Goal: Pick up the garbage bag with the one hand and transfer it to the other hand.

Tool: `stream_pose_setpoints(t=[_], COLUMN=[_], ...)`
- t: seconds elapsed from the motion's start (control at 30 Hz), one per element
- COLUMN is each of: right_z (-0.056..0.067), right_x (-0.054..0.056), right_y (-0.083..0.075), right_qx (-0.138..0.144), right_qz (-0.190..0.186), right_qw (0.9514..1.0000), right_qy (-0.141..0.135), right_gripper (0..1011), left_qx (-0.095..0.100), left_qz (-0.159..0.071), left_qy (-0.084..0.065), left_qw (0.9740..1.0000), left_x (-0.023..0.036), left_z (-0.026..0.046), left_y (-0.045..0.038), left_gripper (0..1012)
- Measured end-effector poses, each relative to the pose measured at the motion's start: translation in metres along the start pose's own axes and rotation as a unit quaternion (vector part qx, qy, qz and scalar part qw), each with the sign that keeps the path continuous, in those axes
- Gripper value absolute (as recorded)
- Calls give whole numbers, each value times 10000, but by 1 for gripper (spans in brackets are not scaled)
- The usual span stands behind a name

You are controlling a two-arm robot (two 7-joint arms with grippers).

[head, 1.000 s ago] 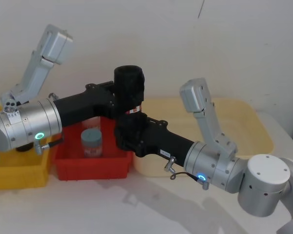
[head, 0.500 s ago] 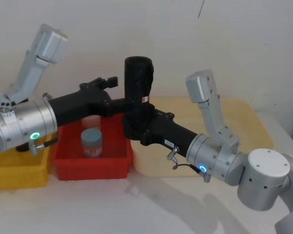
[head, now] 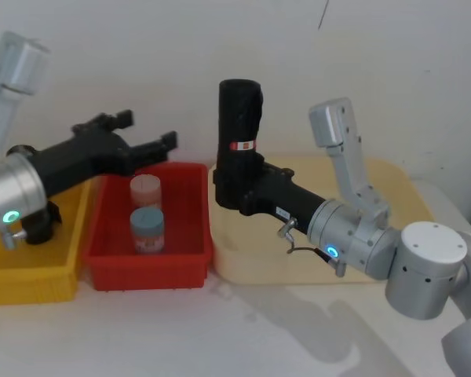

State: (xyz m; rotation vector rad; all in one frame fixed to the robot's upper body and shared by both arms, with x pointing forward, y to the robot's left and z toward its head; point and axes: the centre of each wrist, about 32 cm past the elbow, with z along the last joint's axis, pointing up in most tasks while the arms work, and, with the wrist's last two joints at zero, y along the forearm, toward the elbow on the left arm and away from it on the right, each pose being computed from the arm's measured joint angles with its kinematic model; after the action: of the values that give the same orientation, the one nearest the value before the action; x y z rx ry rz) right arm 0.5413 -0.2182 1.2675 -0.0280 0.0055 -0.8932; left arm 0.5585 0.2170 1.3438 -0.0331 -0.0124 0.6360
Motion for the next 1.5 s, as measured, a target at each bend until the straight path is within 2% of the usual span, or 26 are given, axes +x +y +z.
stream_pose_setpoints(t=[0.13,0.23,0.27,0.4,0.53,0.57,0.7,1.0,1.5], right_z=[7,10,10,8,2,1,7,54,231], right_x=[46,80,89,128,155,159,163,132,60], right_y=[15,23,27,41,60,64,83,105,97], right_qx=[-66,-144,-169,-295,-363,-374,-396,-407,-232], right_qz=[-96,-157,-167,-208,-235,-240,-272,-349,-395], right_qw=[9999,9997,9997,9992,9987,9987,9984,9981,9979], right_qy=[-30,-78,-96,-182,-256,-268,-310,-297,-465], right_gripper=[514,514,514,514,621,621,776,999,1001], left_qx=[-53,-85,-85,-96,-88,-84,-77,-63,-58], left_qz=[279,569,569,903,1148,1232,1390,1618,1762], left_qy=[2,11,11,29,45,49,57,66,70], left_qw=[9996,9983,9983,9959,9933,9923,9902,9868,9843], left_x=[23,33,33,33,29,28,26,20,17], left_z=[-7,-25,-25,-59,-92,-103,-124,-151,-167], left_y=[115,218,218,332,411,439,493,571,620], left_gripper=[1001,1001,1001,1001,1001,1001,1001,1001,1001])
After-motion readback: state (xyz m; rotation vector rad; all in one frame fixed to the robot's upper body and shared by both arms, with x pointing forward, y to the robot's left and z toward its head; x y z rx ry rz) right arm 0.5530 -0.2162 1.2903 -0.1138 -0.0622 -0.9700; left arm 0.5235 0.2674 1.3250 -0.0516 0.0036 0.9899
